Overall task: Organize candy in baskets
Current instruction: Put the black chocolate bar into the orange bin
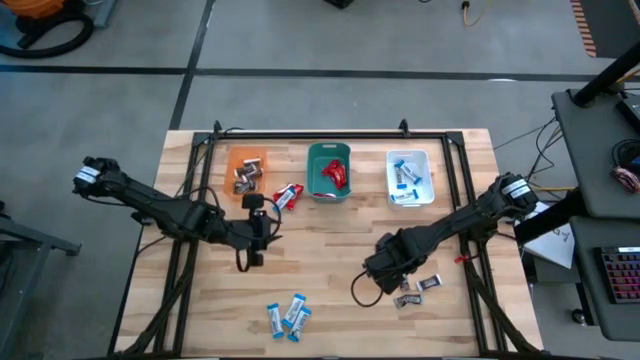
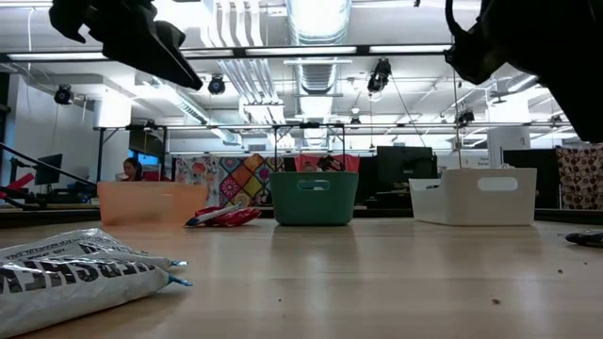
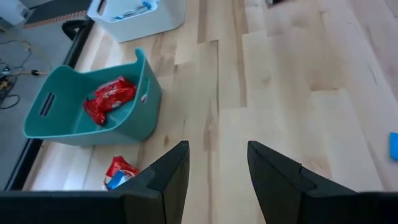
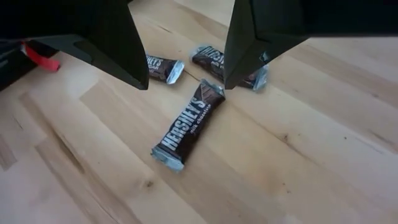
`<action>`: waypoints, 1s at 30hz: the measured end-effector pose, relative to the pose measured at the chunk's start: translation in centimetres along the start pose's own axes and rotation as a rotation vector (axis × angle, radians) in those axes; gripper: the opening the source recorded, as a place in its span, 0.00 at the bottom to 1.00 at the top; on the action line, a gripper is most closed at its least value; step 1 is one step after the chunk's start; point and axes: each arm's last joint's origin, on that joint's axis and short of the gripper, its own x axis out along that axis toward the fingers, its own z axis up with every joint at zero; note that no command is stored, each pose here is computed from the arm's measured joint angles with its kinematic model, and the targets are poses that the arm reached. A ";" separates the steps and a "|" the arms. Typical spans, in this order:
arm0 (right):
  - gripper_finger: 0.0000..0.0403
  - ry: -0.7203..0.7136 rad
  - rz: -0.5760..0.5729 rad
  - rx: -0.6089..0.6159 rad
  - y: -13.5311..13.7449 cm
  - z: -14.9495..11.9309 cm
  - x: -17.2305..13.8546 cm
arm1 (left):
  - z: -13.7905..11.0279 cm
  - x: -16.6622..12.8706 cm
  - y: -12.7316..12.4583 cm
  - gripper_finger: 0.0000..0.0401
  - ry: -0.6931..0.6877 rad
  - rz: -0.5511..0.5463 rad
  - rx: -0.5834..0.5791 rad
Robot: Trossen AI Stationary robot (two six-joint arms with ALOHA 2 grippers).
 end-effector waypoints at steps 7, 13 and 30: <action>0.50 -0.005 0.002 0.046 -0.4 0.2 2.3 | -0.1 0.0 0.0 0.36 0.004 0.004 -0.005; 0.50 0.009 0.049 0.073 -1.0 0.4 5.3 | -0.1 0.0 0.0 0.36 0.009 0.005 -0.007; 0.16 -0.009 0.142 0.035 -1.7 0.5 8.6 | -0.1 1.9 -1.7 0.36 -0.184 -0.209 0.035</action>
